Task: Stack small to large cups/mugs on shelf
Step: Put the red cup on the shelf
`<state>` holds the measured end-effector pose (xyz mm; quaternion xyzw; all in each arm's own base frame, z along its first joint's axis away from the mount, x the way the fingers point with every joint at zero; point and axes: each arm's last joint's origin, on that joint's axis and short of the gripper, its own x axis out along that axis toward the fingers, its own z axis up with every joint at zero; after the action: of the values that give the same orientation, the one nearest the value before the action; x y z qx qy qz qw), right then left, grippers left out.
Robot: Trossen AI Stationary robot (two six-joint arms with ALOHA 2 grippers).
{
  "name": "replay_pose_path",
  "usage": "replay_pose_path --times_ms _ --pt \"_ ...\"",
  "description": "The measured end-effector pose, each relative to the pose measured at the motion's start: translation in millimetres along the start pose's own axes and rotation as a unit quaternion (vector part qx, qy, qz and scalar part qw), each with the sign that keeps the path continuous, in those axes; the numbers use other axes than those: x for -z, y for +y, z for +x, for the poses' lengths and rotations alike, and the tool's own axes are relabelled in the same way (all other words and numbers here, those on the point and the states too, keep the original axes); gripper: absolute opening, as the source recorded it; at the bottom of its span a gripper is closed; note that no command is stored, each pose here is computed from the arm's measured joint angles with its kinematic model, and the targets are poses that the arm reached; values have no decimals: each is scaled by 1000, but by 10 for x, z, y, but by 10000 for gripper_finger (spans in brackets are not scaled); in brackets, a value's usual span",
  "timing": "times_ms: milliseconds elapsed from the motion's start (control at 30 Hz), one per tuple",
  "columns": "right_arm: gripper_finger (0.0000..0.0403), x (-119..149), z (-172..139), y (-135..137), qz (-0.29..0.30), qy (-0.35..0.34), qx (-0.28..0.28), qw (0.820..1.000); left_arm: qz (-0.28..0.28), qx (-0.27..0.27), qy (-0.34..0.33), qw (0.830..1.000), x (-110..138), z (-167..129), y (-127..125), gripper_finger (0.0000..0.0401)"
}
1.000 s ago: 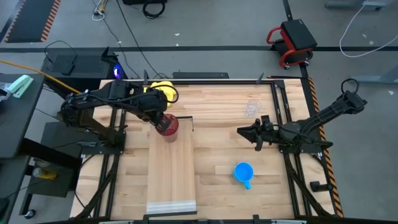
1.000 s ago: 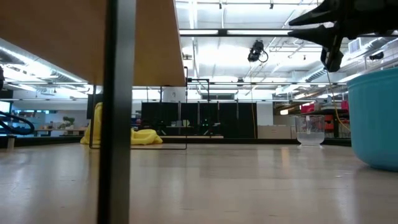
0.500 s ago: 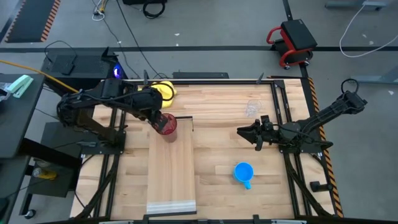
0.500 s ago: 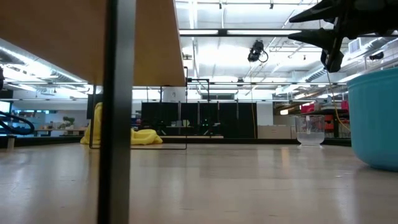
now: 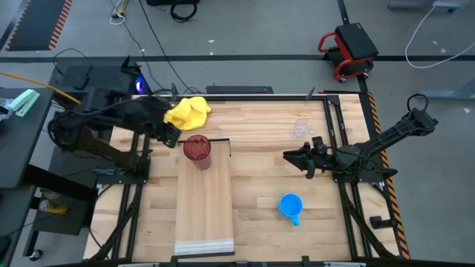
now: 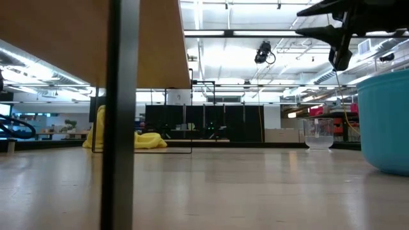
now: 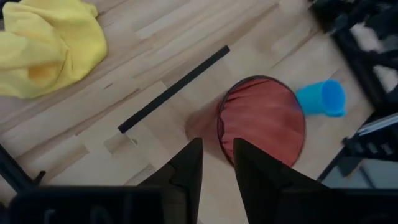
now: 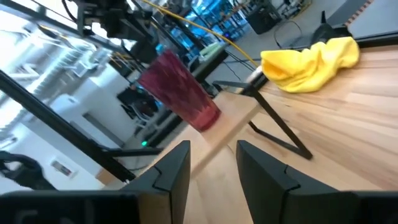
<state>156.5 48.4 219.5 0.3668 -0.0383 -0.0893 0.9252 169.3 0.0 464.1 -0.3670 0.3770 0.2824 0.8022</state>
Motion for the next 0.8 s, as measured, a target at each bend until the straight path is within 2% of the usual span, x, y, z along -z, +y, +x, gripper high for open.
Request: replay_pose_path --times_ms 133,233,600,700,800 --pt "137 -6 -4 16 10 7 -16 1000 -26 15 -17 999 154 -154 146 79" --pt "137 -5 -4 17 21 9 -18 1000 -53 14 -6 998 313 -148 282 62" --pt "125 22 7 19 91 32 -24 995 -143 -50 83 985 920 281 685 10" --pt "115 31 72 91 72 74 -4 995 -150 -73 101 981 1041 404 725 9" --pt "103 -20 186 219 27 105 32 994 -148 -89 106 979 1148 548 739 15"
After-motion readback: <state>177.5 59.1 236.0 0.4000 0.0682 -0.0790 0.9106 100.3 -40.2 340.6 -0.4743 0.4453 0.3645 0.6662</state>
